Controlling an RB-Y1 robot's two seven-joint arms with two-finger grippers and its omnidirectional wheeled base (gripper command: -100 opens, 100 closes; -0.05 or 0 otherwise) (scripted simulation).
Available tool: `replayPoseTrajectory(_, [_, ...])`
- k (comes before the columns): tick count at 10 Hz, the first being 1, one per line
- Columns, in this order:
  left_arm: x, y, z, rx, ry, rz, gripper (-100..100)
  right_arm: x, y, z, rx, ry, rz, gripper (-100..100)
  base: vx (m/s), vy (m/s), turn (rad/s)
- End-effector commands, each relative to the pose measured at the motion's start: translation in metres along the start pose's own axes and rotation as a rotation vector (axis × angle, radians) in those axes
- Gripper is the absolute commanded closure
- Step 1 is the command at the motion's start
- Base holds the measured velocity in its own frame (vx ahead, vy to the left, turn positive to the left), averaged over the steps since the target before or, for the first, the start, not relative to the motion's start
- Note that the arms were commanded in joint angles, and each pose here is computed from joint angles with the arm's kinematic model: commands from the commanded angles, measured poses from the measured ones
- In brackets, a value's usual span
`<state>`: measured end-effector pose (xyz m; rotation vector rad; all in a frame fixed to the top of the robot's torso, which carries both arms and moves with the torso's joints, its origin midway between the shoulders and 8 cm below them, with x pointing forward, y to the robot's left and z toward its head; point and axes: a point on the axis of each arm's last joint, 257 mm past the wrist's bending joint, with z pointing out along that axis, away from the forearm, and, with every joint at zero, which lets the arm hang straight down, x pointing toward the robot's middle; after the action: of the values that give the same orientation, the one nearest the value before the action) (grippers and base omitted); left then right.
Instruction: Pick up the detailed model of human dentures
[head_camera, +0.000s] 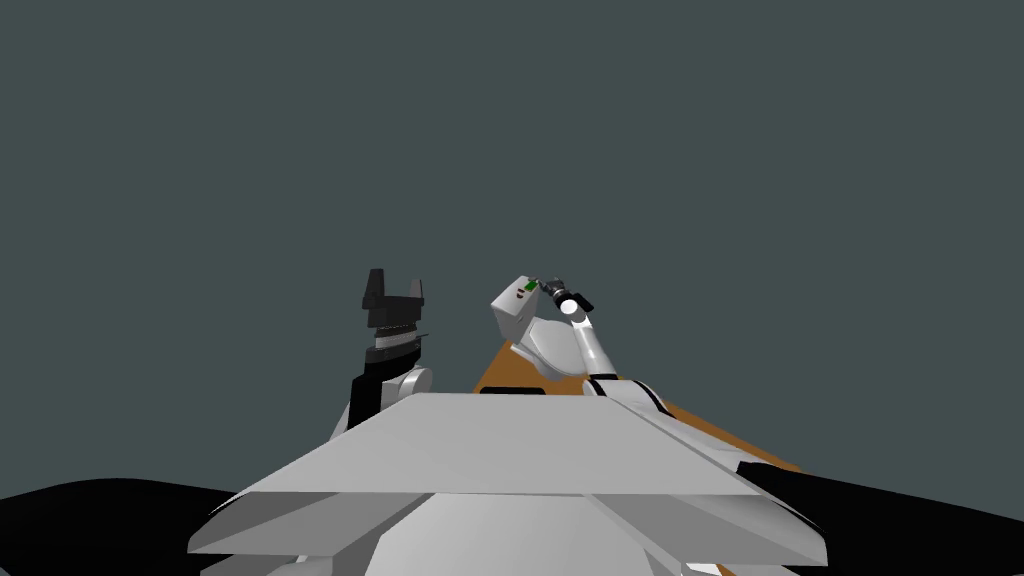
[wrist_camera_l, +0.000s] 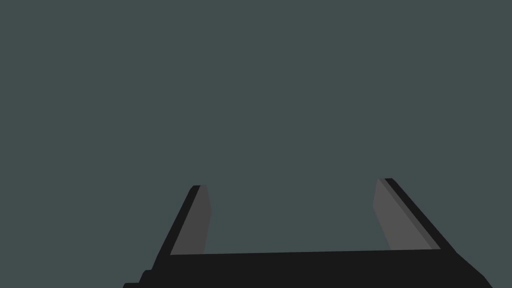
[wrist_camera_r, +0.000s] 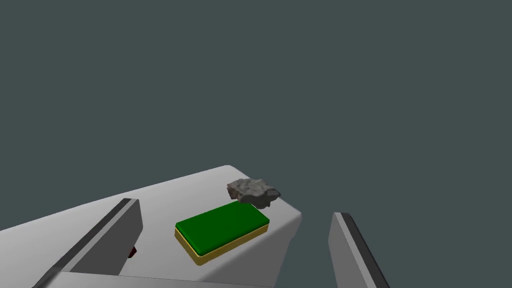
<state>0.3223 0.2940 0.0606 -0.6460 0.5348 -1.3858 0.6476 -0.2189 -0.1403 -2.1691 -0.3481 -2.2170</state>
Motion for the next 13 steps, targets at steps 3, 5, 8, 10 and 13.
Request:
replayPoseTrajectory(3, [0.0,0.0,0.0,0.0,0.0,0.0,0,-0.018,-0.013,0.014,0.056,-0.06,0.109,-100,0.002,0.003,0.018])
replayPoseTrajectory(5, [0.0,0.0,0.0,0.0,0.0,0.0,0,-0.019,-0.023,0.021,0.089,-0.081,0.173,-100,0.008,0.004,0.028])
replayPoseTrajectory(8, [0.0,0.0,0.0,0.0,0.0,0.0,0,-0.033,-0.033,0.027,0.118,-0.127,0.242,-100,0.006,0.003,0.021])
replayPoseTrajectory(10, [0.0,0.0,0.0,0.0,0.0,0.0,0,-0.041,-0.042,0.031,0.145,-0.161,0.304,-100,0.015,0.006,0.037])
replayPoseTrajectory(13, [0.0,0.0,0.0,0.0,0.0,0.0,0,-0.059,-0.051,0.033,0.166,-0.218,0.375,-100,0.017,0.006,0.025])
